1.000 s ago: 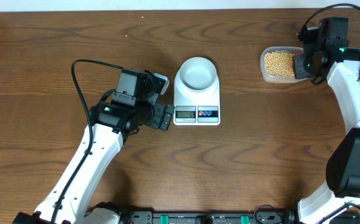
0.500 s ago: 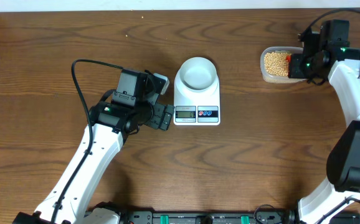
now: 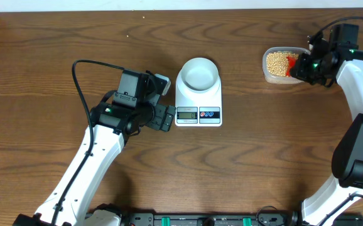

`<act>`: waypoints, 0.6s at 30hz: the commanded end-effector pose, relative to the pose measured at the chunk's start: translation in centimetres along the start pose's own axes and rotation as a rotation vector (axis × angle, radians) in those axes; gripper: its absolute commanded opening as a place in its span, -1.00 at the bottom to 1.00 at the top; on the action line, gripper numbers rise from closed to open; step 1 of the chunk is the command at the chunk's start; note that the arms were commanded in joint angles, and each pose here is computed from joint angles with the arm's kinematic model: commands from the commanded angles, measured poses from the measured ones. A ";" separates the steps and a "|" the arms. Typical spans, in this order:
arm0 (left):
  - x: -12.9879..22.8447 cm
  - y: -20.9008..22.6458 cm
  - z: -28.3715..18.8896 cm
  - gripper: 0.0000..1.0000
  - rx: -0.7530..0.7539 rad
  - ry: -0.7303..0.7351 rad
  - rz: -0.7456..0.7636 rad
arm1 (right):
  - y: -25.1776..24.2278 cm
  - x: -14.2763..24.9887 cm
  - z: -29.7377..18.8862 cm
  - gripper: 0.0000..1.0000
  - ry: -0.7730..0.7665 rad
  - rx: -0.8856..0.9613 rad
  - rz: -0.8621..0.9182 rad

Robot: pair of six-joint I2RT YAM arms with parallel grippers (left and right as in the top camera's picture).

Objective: Scoop item into bowl and weigh 50g on scale
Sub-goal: 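Drag the scoop through the soybeans with the right gripper to fill it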

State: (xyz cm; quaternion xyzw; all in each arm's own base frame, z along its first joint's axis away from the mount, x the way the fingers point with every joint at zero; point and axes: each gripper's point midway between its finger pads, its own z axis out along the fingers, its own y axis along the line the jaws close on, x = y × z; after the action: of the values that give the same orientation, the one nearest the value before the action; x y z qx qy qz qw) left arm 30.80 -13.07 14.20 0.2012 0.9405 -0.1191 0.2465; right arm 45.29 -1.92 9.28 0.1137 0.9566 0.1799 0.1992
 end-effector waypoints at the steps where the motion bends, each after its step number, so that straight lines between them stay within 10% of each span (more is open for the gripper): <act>1: 0.2 0.0 0.1 0.82 0.007 0.005 -0.001 | 0.4 0.8 1.1 -0.98 0.050 -0.095 0.072; 18: 0.2 0.0 0.1 0.82 0.007 0.005 -0.001 | -1.7 -0.1 -1.3 -0.98 0.021 -0.241 0.188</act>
State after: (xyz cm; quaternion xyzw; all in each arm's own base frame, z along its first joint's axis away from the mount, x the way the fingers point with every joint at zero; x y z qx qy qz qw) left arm 30.80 -13.07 14.20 0.2012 0.9405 -0.1191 0.2465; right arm 44.69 -4.13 9.70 0.1683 0.9237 0.2870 0.1899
